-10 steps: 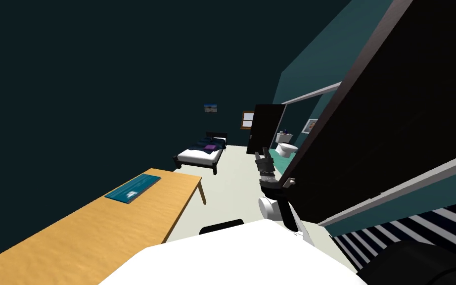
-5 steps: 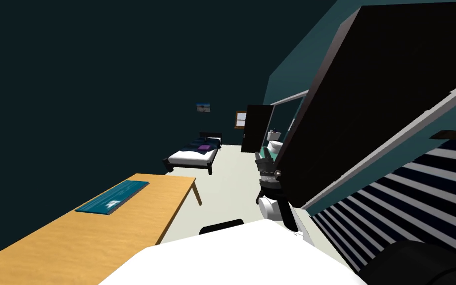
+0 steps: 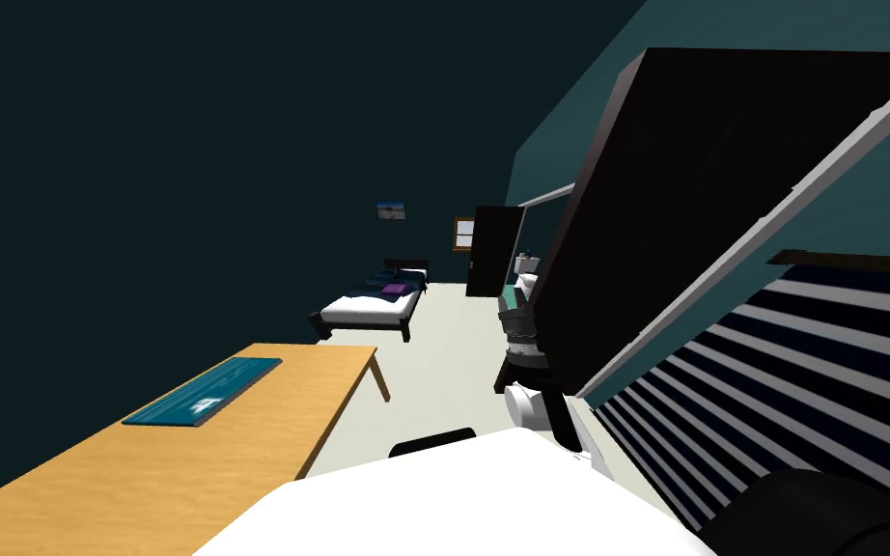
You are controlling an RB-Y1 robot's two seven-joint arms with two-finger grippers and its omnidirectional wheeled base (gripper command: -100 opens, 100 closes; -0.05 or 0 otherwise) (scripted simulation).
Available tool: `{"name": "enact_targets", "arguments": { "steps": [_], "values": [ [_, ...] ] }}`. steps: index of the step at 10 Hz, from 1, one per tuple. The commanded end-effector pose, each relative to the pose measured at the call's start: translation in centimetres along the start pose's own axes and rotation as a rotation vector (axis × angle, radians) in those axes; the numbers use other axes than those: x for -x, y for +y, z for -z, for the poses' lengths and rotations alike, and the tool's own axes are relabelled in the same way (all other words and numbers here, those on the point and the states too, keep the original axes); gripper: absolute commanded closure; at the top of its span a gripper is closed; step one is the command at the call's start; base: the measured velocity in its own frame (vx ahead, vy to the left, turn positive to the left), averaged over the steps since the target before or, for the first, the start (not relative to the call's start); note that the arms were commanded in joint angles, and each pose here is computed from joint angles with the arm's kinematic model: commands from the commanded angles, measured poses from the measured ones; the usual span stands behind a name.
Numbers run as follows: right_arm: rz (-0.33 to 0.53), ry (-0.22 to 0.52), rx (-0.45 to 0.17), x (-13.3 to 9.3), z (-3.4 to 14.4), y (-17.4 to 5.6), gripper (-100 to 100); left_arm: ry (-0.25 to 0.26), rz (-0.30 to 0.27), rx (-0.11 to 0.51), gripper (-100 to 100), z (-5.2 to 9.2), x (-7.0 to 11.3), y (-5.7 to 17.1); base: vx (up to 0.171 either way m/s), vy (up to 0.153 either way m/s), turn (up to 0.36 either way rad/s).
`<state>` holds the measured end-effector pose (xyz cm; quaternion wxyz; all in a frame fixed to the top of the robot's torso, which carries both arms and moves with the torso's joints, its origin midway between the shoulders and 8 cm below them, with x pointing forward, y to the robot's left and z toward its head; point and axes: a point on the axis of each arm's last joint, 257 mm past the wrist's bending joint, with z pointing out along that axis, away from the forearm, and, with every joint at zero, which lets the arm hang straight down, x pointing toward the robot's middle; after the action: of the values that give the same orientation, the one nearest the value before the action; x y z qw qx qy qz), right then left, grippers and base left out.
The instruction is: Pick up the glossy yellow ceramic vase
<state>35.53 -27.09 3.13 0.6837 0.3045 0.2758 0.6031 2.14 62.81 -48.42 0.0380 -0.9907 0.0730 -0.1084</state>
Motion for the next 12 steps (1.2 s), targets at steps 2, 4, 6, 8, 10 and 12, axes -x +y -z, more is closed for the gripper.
{"name": "enact_targets", "arguments": {
  "steps": [2, 4, 6, 8, 10, 12],
  "values": [
    [0.0, 0.0, 0.0, 0.0, 0.0, 0.0, 0, 0.0, 0.0, 0.0, 100, 0.0, 0.0, 0.0, -0.001, -0.003, 0.001],
    [0.0, 0.0, 0.0, 0.0, 0.0, 0.0, 0, 0.0, 0.0, 0.002, 100, 0.0, 0.0, 0.0, 0.0, 0.0, 0.0],
    [0.0, 0.0, 0.0, 0.0, 0.0, 0.0, 0, 0.0, 0.0, 0.002, 0, 0.0, 0.0, 0.1, 0.0, 0.0, 0.0],
    [0.0, 0.0, 0.0, 0.0, 0.0, 0.0, 0, 0.012, -0.022, 0.045, 100, -0.3, -0.7, 2.2, 0.078, 0.057, 0.261],
    [0.0, 0.0, 0.0, 0.0, 0.0, 0.0, 0, 0.018, -0.059, 0.044, 100, -0.3, -1.6, 2.3, 0.056, 0.036, 0.063],
    [0.0, 0.0, 0.0, 0.0, 0.0, 0.0, 0, 0.026, -0.09, 0.06, 100, -0.4, -2.5, 3.3, 0.036, 0.03, 0.144]
  ]
}}
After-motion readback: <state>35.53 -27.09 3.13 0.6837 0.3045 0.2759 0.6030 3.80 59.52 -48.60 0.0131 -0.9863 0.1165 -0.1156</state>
